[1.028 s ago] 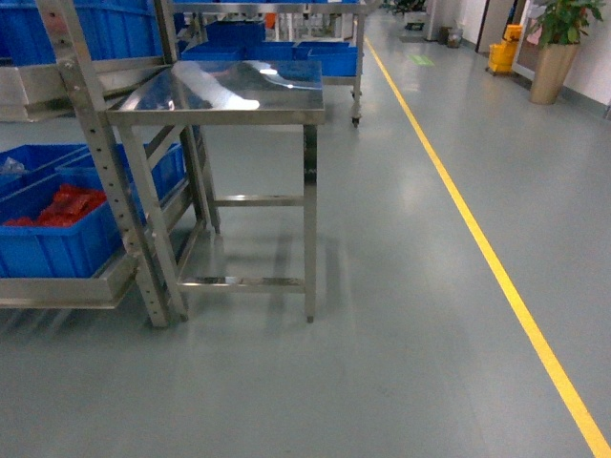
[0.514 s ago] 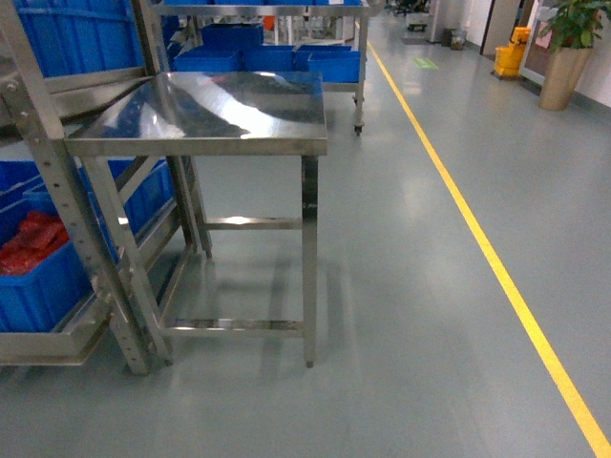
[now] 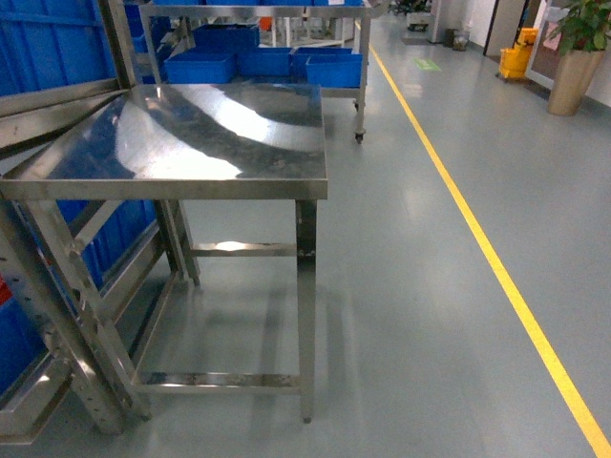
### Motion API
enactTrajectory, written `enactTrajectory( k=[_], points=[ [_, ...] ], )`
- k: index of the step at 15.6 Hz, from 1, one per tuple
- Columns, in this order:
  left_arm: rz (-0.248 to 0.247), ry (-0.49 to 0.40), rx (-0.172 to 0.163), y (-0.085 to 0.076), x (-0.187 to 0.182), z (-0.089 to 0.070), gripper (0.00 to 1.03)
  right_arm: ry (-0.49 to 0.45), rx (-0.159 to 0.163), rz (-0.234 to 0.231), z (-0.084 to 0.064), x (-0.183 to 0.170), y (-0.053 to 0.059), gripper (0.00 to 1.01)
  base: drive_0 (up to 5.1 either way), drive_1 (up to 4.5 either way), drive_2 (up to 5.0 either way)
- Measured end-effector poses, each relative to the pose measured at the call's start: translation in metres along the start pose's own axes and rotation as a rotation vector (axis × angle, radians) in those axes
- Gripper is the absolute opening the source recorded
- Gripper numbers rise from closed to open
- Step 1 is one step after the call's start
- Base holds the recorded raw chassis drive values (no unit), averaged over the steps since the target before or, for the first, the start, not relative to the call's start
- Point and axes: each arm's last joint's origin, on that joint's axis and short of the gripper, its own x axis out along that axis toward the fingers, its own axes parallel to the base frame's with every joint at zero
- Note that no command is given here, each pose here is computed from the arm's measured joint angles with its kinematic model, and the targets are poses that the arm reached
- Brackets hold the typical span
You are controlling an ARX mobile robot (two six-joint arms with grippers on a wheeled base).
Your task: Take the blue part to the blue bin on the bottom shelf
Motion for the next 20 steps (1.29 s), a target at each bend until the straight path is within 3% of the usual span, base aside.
enactTrajectory(
  k=[5, 20],
  points=[
    [0.0, 0.002, 0.001, -0.0001, 0.0004, -0.0001, 0.43, 0.0, 0.0, 0.0, 0.0, 0.0, 0.0, 0.98, 0.0, 0.87, -0.9],
    [-0.001, 0.0, 0.0, 0.0, 0.0, 0.0, 0.43, 0.001, 0.0, 0.0, -0.0001, 0.0, 0.0, 0.98, -5.0, 2.48, 2.5]
  ],
)
